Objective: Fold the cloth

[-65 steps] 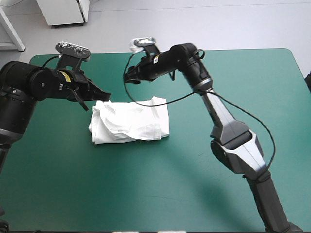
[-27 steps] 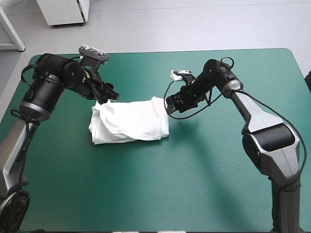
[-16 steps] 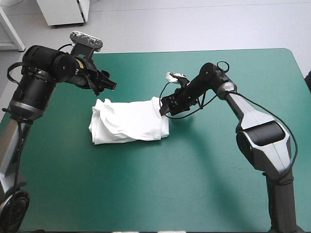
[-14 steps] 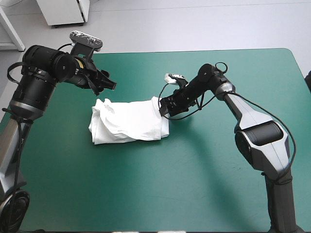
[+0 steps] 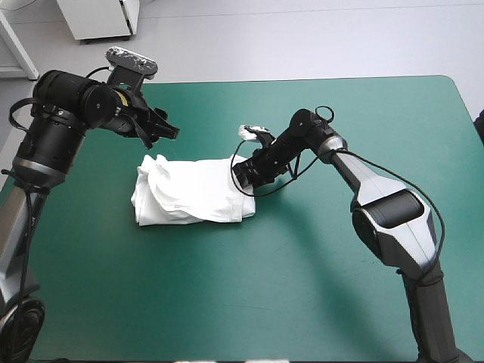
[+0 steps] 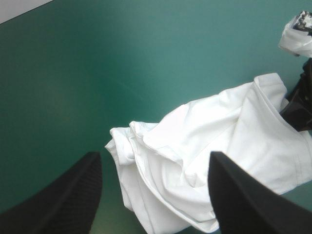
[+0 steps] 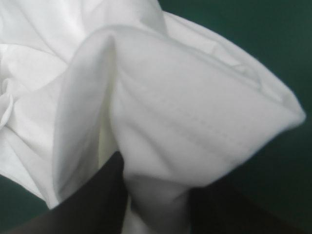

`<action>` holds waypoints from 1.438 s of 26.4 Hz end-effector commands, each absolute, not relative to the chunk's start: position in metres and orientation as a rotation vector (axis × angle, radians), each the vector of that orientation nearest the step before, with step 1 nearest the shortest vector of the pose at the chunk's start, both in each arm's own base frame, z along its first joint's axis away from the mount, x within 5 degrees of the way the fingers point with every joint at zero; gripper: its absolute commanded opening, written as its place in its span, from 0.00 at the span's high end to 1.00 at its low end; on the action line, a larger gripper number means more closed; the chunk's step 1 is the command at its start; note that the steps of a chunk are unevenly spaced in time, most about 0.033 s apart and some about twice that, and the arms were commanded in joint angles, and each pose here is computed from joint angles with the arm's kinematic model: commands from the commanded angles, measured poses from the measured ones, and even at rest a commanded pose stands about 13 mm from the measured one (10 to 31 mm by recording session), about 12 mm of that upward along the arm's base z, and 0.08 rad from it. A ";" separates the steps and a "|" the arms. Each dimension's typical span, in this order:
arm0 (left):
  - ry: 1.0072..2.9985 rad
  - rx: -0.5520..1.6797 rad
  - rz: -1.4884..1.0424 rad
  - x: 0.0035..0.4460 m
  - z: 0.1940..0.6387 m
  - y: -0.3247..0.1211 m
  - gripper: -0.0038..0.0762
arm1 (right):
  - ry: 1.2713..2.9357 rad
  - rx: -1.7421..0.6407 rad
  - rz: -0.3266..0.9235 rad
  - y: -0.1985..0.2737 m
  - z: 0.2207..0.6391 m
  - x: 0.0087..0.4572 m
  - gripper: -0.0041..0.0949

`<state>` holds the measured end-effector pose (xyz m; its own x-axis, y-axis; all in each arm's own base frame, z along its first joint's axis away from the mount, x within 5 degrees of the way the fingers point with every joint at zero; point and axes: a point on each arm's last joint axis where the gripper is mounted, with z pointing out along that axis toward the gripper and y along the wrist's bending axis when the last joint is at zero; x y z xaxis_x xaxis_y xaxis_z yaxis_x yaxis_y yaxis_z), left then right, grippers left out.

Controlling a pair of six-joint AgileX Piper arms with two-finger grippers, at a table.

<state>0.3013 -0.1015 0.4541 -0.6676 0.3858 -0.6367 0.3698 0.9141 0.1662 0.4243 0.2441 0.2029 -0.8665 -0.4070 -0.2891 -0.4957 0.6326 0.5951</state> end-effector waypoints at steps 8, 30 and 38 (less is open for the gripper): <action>2.295 0.479 0.024 0.273 0.484 -0.089 0.38 | 2.686 -0.755 0.947 0.226 0.237 0.427 0.97; 2.297 0.471 -0.056 0.270 0.486 -0.093 0.39 | 2.772 -0.177 0.467 -0.006 0.296 0.399 0.97; 2.291 0.510 -0.134 0.268 0.486 -0.099 0.39 | 2.825 0.038 0.250 -0.078 0.299 0.354 0.97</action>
<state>0.2859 -0.1035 0.4666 -0.6546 0.3344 -0.6780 0.3871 0.9186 0.0794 0.3673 -0.0616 0.2704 -0.9759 0.0287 -0.2163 -0.0220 0.9734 0.2282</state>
